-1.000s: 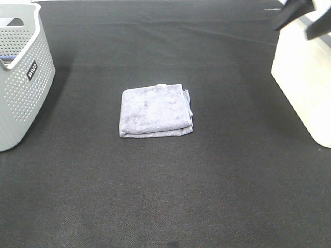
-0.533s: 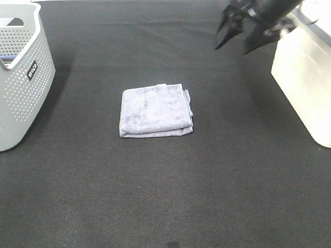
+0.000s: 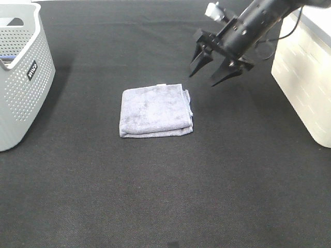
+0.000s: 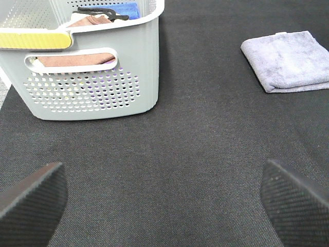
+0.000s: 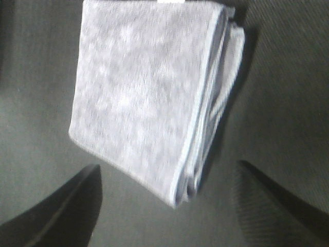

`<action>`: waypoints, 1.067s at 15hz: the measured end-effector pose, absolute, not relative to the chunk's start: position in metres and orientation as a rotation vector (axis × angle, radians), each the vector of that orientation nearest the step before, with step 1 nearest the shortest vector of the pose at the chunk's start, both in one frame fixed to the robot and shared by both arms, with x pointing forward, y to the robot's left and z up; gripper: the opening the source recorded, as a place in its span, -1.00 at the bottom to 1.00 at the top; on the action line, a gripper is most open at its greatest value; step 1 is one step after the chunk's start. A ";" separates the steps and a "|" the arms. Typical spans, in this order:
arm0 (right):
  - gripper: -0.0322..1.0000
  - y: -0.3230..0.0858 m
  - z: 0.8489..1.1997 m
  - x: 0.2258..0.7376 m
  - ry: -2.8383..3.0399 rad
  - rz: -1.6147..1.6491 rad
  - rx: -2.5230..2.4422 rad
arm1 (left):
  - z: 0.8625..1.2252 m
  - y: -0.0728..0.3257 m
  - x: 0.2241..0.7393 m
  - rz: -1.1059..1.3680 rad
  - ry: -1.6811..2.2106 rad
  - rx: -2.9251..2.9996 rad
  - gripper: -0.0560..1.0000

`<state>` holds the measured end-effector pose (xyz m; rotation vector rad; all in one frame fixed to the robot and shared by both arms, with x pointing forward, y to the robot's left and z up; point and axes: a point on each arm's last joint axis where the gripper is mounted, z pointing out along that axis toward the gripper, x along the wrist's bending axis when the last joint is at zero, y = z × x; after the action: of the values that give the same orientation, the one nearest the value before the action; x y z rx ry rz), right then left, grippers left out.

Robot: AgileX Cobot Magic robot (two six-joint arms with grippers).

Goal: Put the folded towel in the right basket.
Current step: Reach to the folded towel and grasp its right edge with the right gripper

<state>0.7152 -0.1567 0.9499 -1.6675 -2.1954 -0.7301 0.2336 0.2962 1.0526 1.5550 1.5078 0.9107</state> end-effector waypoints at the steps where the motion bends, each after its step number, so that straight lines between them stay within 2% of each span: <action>1: 0.37 -0.155 0.940 0.719 -2.186 -0.717 -1.663 | 1.053 0.296 0.234 0.911 1.508 1.555 0.94; 7: 0.37 -0.152 0.883 0.725 -2.103 -0.628 -1.669 | 1.053 0.296 0.234 0.911 1.508 1.555 0.94; 10: 0.37 -0.144 0.870 0.724 -2.056 -0.629 -1.659 | 1.053 0.296 0.234 0.911 1.508 1.555 0.94; 14: 0.35 -0.111 0.862 0.716 -2.054 -0.649 -1.605 | 1.053 0.296 0.234 0.912 1.508 1.555 0.94; 15: 0.28 -0.110 0.861 0.717 -2.057 -0.658 -1.612 | 1.053 0.296 0.234 0.912 1.508 1.555 0.94; 16: 0.11 -0.109 0.859 0.717 -2.061 -0.661 -1.619 | 1.053 0.296 0.234 0.912 1.508 1.555 0.94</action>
<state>0.7173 -0.1088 0.8588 -1.6187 -2.0612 -0.6609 0.2336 0.2963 1.0526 1.5552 1.5081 0.9118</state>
